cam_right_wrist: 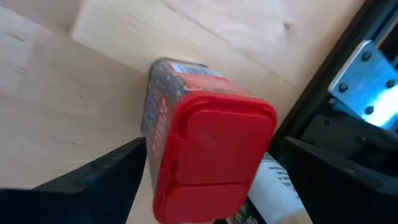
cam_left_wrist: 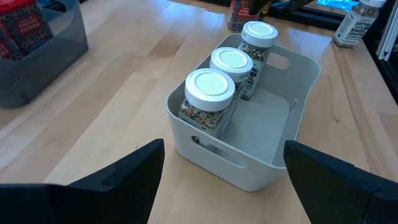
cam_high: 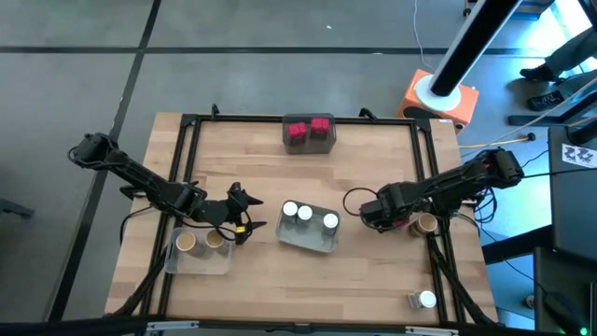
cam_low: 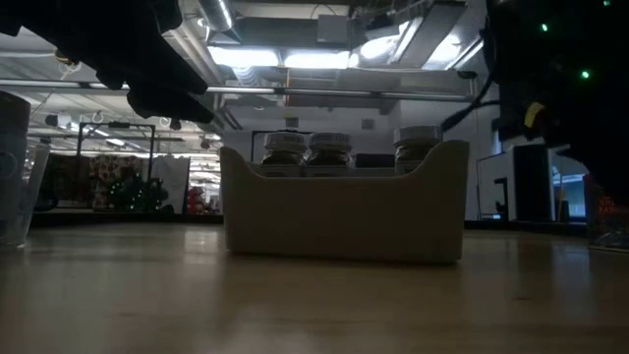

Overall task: Sort spices by type
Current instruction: Put the red seasoning can into the black bin

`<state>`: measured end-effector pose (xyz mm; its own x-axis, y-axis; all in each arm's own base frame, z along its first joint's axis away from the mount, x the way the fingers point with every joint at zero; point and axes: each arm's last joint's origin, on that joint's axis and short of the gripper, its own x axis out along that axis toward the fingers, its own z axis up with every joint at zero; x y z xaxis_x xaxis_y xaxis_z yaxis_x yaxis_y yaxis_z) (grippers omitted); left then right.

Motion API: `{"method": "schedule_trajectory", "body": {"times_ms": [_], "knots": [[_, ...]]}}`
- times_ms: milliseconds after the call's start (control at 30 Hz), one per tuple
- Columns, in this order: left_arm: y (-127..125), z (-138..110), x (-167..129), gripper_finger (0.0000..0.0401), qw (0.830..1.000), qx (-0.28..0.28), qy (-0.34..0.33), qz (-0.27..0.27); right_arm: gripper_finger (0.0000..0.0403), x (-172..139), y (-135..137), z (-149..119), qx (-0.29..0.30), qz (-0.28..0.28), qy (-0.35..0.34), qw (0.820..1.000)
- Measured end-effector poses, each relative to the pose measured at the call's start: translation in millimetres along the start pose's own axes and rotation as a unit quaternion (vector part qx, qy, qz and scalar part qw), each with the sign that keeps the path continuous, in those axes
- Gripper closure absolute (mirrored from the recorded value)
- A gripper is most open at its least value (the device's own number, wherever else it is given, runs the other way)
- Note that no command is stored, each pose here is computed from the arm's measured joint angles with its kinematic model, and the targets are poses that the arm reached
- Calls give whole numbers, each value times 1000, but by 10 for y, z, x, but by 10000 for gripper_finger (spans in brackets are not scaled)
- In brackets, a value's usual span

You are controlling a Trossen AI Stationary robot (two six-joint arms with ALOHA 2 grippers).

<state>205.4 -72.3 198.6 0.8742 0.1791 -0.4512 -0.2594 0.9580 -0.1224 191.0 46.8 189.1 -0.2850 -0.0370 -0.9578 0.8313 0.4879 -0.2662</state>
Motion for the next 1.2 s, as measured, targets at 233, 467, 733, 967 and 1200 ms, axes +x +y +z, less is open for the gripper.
{"method": "schedule_trajectory", "body": {"times_ms": [233,467,733,967,1200], "knots": [[0,0,0,90,1000,2,0,0,34,182,36,9,-7,29,4,1000],[0,1,-1,90,1000,2,0,0,107,217,24,7,-35,26,4,999],[0,1,-1,90,1000,3,0,0,201,212,23,12,-121,24,-2,992],[0,2,-2,90,1000,4,0,0,201,-51,98,56,-190,30,-65,979],[0,2,-2,90,1000,6,0,0,201,-544,168,187,-246,36,-178,952]]}}
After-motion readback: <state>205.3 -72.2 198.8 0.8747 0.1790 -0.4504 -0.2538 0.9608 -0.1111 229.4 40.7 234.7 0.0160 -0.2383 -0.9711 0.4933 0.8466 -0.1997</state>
